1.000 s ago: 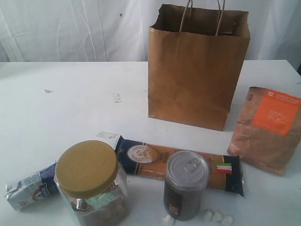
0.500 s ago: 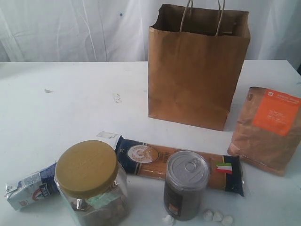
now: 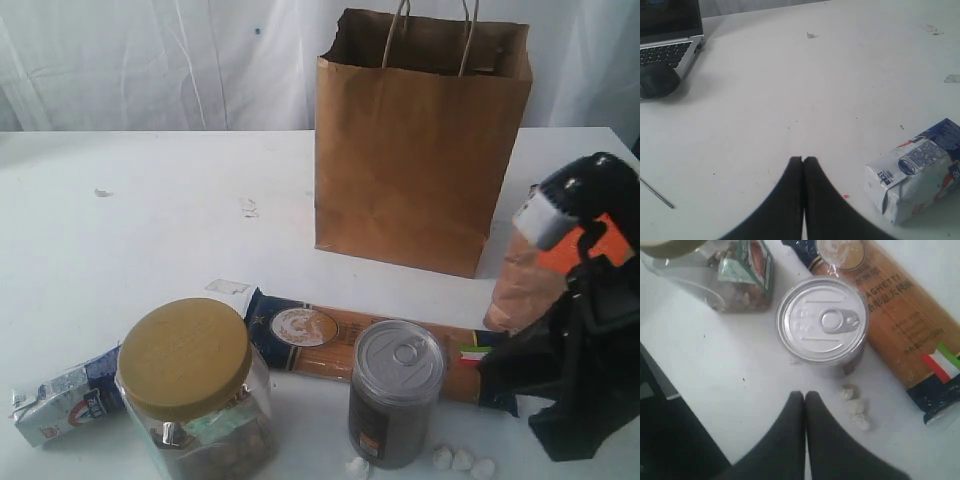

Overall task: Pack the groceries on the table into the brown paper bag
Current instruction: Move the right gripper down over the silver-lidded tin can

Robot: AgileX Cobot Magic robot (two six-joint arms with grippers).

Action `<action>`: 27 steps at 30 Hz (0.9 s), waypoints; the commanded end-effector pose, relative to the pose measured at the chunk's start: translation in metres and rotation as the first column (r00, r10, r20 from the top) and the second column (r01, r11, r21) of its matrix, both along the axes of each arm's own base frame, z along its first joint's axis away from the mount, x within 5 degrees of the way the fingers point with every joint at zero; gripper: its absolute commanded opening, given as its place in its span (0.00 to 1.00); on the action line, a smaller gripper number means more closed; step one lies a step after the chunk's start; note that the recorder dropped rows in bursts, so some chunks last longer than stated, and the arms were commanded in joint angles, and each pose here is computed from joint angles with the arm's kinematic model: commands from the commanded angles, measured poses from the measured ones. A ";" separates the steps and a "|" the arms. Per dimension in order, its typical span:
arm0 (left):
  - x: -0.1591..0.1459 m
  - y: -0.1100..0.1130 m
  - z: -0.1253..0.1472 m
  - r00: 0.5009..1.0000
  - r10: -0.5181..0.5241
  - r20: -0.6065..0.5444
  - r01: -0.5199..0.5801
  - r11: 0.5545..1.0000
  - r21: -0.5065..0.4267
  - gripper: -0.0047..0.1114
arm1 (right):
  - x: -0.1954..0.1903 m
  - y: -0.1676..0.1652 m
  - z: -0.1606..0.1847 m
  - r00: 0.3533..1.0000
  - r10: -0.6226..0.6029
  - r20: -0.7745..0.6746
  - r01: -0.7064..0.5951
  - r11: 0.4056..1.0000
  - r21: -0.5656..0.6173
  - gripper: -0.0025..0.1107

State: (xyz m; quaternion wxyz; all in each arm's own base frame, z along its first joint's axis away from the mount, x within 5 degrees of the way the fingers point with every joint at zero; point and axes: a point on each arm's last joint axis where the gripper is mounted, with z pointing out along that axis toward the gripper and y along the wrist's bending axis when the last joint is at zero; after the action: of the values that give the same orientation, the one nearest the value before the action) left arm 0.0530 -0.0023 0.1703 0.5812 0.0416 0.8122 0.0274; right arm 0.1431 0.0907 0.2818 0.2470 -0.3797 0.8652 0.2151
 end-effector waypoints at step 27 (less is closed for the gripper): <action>0.000 -0.001 -0.001 1.000 -0.005 0.003 0.005 1.000 -0.013 0.04 | 0.035 0.057 -0.042 0.974 0.179 0.139 -0.161 0.978 -0.132 0.91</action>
State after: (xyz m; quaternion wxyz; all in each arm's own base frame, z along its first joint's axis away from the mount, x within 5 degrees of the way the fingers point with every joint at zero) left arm 0.0530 -0.0023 0.1703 0.5812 0.0416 0.8122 0.0274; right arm 0.1744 0.1443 0.2427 0.2582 -0.4594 0.8313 0.1768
